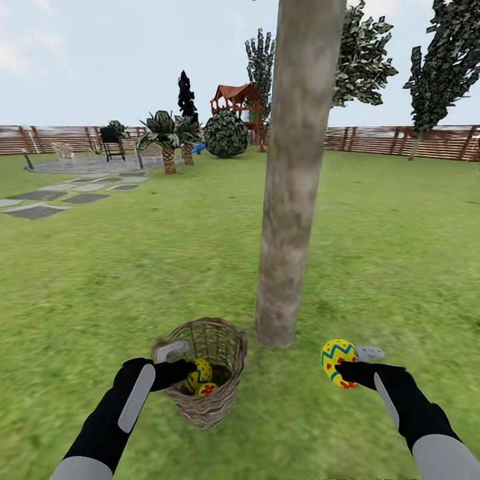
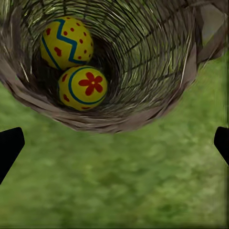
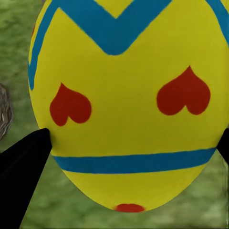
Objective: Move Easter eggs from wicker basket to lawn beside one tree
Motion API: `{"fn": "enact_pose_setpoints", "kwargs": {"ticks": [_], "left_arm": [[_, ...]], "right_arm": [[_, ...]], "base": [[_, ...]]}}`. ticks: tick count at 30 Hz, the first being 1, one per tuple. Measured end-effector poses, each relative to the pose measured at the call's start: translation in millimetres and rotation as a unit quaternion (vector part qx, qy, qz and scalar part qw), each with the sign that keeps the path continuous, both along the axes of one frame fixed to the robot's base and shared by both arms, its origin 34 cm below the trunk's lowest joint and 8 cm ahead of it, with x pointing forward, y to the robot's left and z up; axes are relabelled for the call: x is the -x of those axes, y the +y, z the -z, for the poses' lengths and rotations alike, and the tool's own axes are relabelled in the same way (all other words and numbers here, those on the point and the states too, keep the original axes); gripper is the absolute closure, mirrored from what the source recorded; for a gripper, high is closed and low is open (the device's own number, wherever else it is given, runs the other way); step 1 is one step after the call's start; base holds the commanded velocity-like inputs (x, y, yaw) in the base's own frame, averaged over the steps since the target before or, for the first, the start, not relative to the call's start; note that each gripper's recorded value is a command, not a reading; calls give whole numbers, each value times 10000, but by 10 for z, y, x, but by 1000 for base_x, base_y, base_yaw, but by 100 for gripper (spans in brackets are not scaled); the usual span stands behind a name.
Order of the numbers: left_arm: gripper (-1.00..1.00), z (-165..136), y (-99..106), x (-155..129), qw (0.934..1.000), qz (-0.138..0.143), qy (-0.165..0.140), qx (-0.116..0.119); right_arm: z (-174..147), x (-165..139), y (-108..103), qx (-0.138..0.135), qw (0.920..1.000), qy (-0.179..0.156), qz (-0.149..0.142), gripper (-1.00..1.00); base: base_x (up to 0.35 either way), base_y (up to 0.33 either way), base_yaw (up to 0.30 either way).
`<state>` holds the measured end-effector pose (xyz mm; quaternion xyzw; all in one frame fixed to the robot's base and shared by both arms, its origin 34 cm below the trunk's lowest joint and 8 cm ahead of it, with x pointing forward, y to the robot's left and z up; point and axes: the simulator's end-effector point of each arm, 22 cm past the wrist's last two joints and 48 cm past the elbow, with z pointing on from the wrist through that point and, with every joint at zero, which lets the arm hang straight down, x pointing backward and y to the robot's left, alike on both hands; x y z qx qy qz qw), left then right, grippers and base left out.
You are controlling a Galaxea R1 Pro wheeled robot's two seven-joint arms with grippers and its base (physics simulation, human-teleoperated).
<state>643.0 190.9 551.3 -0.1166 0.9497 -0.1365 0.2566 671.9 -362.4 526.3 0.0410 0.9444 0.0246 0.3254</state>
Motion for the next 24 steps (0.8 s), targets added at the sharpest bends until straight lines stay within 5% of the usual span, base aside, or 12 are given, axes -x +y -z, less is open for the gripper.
{"fn": "enact_pose_setpoints", "kwargs": {"ticks": [4, 7, 11, 13, 18, 24], "left_arm": [[-100, -25, -130, -1, 9998, 132, -43, 164], [-100, -193, -502, -23, 9944, 592, -291, 831], [-100, -535, -1004, -28, 9768, 1062, -641, 1743], [-100, -809, -1279, 10, 9554, 1447, -911, 2407], [-100, -850, -1330, 17, 9523, 1499, -952, 2483], [-100, -884, -1369, 13, 9509, 1505, -986, 2519]], "right_arm": [[12, 3, 36, 28, 10000, 20, -64, 100], [15, 3, 48, 28, 10000, 21, -78, 100], [16, -53, 275, 85, 9995, -92, -302, 100], [53, -61, 419, 79, 9990, -132, -414, 100], [357, -46, 945, 1146, 9907, -510, -534, 100], [463, 34, 1177, 1243, 9887, -493, -680, 100]], "base": [[0, -273, -6], [0, -59, 0], [0, -3, 0], [0, 0, 0], [0, 0, 0], [172, -4, 0]]}}
